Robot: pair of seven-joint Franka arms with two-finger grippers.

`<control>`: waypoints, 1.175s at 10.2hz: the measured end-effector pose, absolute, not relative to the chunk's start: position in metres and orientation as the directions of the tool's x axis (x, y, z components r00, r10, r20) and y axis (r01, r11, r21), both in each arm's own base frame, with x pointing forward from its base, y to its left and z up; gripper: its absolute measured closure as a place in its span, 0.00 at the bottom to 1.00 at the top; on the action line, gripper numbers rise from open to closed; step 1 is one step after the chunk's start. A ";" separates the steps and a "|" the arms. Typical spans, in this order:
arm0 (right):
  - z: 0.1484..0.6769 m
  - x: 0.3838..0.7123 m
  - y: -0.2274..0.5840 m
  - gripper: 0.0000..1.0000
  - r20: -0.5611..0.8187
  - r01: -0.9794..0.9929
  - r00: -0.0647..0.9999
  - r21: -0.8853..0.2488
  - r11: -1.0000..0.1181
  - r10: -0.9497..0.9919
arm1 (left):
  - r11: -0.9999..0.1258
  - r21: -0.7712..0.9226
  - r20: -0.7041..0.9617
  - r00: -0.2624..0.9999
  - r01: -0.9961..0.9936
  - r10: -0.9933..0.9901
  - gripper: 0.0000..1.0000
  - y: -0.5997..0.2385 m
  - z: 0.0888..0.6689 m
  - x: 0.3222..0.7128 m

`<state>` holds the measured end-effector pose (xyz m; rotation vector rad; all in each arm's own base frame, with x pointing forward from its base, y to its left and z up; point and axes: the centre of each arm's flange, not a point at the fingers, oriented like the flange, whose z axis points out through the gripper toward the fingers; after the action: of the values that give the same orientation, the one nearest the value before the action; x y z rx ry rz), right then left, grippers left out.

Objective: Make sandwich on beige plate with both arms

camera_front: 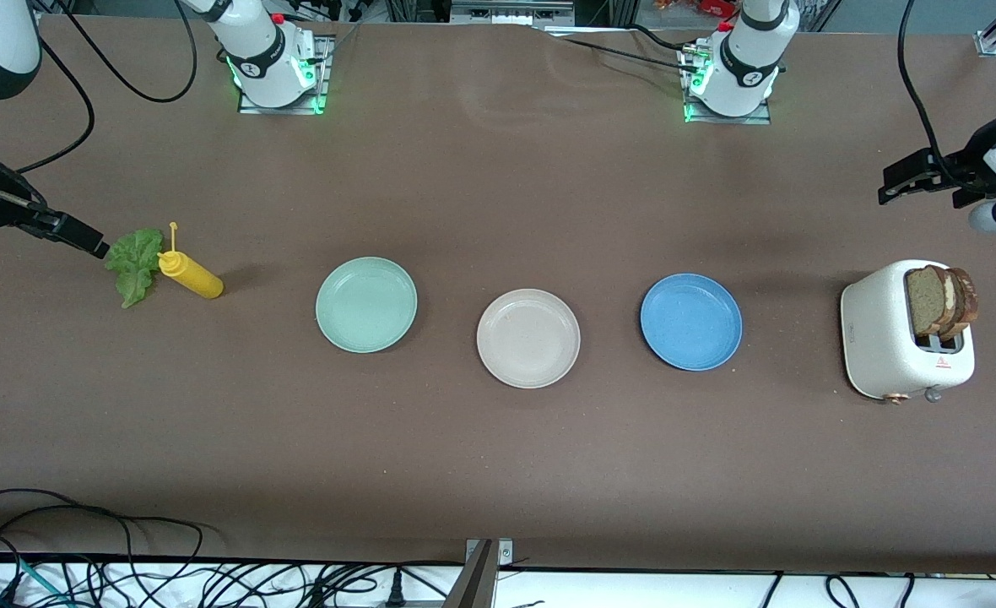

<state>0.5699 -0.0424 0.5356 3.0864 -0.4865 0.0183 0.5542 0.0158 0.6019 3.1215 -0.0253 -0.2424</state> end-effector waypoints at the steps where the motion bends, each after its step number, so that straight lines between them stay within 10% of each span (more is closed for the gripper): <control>1: 0.536 0.570 -0.043 0.00 0.015 -0.308 0.951 0.015 -0.951 -0.308 | -1.000 0.012 -0.156 0.988 -0.015 -0.016 0.00 0.016 0.600 0.556; 12: 0.536 0.567 -0.048 0.00 0.000 -0.317 0.948 0.018 -0.948 -0.317 | -0.999 0.013 -0.153 0.987 -0.043 -0.045 0.00 0.000 0.600 0.558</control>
<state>0.5667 -0.0480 0.5361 3.0833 -0.5021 -0.0045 0.5577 0.0004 0.5996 3.1222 -0.0693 -0.2408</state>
